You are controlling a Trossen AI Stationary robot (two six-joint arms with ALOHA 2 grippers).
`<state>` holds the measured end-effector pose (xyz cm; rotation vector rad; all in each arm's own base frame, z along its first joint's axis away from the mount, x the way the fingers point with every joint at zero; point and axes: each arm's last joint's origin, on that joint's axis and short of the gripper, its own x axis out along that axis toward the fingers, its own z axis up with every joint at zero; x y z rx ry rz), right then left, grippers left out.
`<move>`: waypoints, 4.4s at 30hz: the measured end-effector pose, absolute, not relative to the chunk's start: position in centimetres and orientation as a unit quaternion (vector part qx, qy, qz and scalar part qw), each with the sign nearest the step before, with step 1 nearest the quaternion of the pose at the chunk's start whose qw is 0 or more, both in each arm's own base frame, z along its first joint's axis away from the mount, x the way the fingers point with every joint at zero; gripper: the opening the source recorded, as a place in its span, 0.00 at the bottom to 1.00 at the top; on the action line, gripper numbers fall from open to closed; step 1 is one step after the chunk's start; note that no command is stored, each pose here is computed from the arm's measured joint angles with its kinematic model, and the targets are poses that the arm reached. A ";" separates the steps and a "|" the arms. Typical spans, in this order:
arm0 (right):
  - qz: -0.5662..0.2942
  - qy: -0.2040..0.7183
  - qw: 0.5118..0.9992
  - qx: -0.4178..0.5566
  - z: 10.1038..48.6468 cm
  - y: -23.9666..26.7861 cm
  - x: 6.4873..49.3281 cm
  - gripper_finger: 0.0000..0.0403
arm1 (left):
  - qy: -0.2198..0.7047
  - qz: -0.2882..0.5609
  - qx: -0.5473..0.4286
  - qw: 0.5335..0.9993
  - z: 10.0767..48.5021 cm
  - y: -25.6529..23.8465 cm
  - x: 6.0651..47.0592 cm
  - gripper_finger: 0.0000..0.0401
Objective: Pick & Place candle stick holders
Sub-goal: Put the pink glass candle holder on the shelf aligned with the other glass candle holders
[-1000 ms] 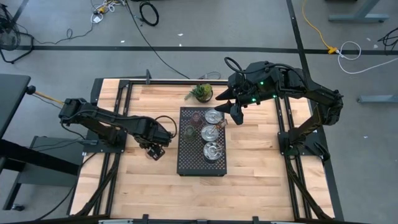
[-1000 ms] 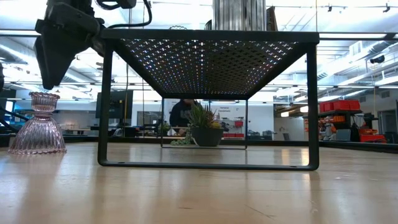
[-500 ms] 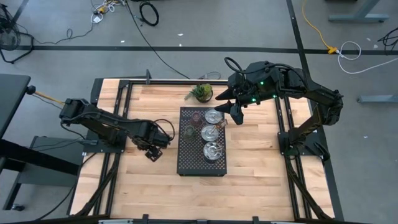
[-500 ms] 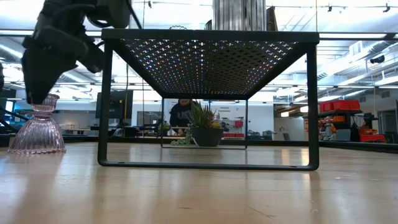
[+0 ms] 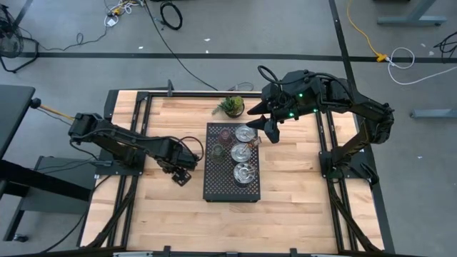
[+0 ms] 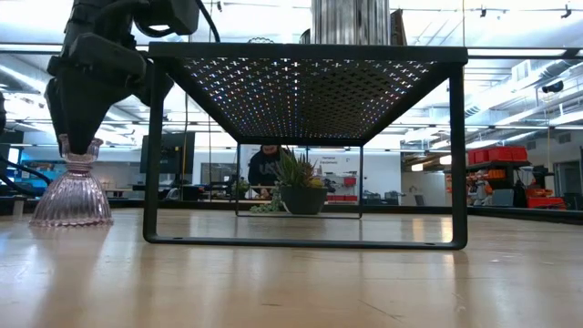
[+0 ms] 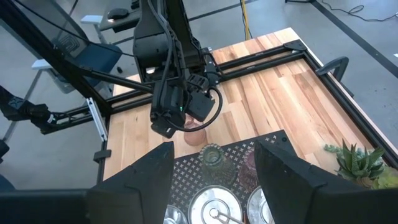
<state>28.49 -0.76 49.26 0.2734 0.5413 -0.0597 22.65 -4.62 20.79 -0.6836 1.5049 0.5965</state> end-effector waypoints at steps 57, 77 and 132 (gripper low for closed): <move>-0.028 0.252 0.958 0.134 49.5 -0.8 28.6 0.55 | 0.557 0.079 -0.318 0.763 40.3 -6.7 29.7 0.44; -0.028 0.253 0.958 0.134 49.5 -0.8 28.6 0.55 | 0.573 0.093 -0.271 0.768 36.8 -5.0 34.4 0.45; -0.027 0.253 0.958 0.131 49.5 -0.8 28.6 0.55 | 0.556 0.067 -0.260 0.787 36.4 -4.9 35.6 0.71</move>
